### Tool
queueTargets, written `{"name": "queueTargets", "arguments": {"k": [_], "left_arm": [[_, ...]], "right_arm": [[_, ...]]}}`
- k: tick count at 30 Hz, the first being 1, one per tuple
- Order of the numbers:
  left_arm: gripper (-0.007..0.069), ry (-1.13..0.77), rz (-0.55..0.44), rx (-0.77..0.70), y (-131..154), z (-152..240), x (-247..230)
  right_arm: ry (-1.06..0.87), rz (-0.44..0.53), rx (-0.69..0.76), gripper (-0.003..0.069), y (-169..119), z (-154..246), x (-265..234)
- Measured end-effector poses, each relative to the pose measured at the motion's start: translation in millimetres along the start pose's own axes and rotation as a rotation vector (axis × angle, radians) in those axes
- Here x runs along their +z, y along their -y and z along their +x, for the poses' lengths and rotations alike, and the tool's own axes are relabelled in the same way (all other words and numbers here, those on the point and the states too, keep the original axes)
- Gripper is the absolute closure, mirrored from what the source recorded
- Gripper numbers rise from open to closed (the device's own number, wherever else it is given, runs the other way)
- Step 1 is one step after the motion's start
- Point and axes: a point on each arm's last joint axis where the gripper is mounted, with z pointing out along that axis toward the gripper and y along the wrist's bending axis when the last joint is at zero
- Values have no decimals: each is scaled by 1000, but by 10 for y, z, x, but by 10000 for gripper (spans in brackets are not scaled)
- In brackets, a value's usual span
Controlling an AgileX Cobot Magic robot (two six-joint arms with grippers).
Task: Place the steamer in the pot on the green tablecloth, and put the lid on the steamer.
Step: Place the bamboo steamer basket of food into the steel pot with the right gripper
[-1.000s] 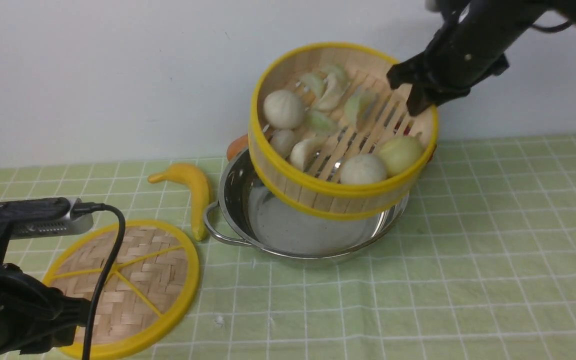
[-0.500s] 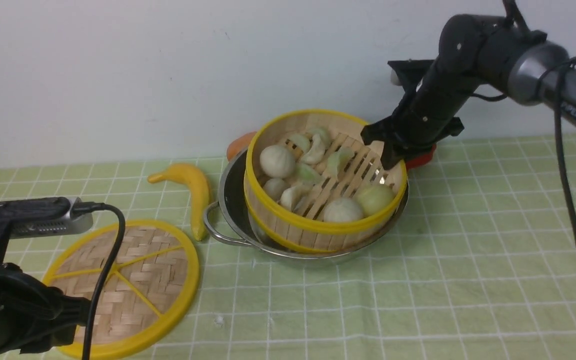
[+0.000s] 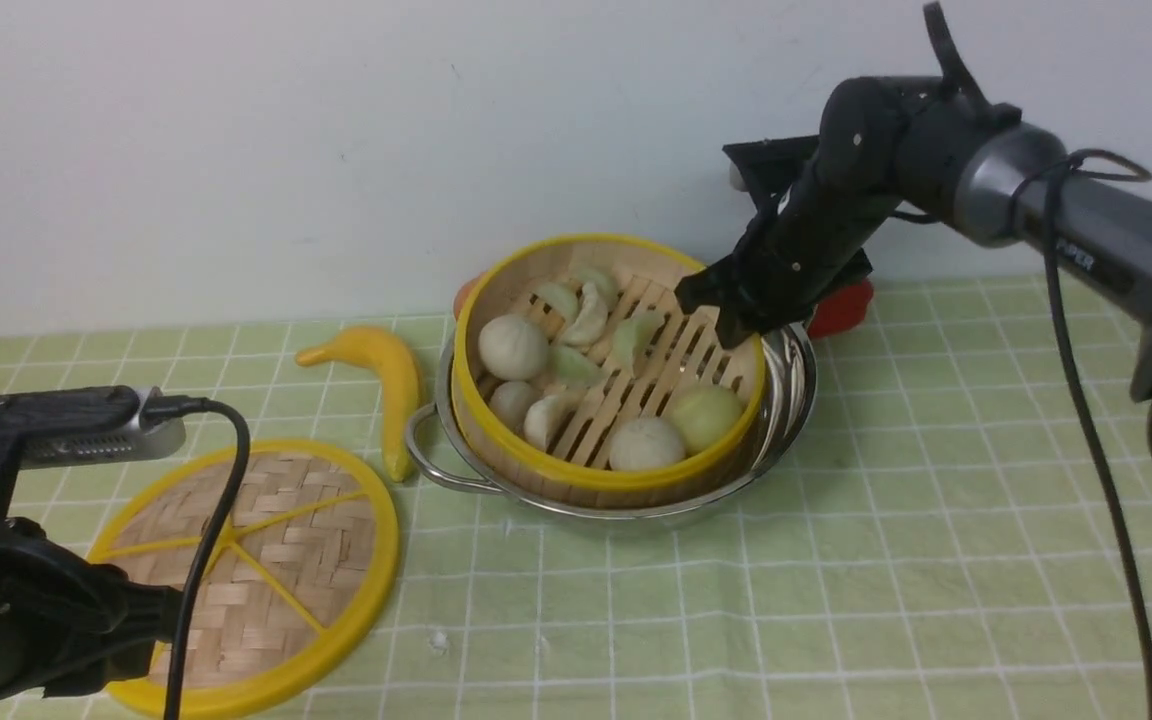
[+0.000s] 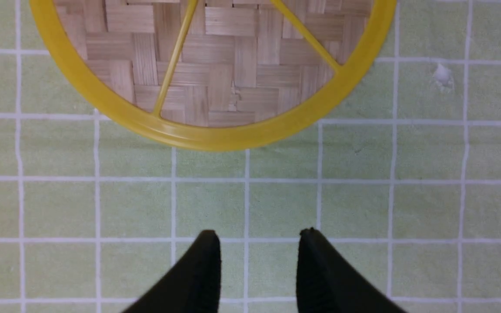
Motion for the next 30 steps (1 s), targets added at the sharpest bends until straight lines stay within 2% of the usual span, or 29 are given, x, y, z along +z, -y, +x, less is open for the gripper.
{"name": "queueTargets", "arguments": {"k": [4, 15, 19, 26, 27, 28, 30], "left_arm": [[382, 0, 0, 0, 0, 0, 0], [382, 0, 0, 0, 0, 0, 0], [382, 0, 0, 0, 0, 0, 0], [382, 35, 0, -7, 0, -32, -1], [382, 37, 0, -7, 0, -34, -1], [382, 53, 0, -7, 0, -48, -1], [382, 65, 0, -7, 0, -63, 3]], "right_arm": [[-27, 57, 26, 601, 55, 42, 110], [-40, 66, 33, 601, 36, 59, 125], [-56, 68, 40, 568, 37, 73, 124], [-77, 61, 56, 354, -1, 64, -35], [-76, 60, 56, 347, -5, 57, -50], [-62, 56, 52, 304, -31, 14, -154], [-33, 50, 46, 265, -63, -48, -284]]}}
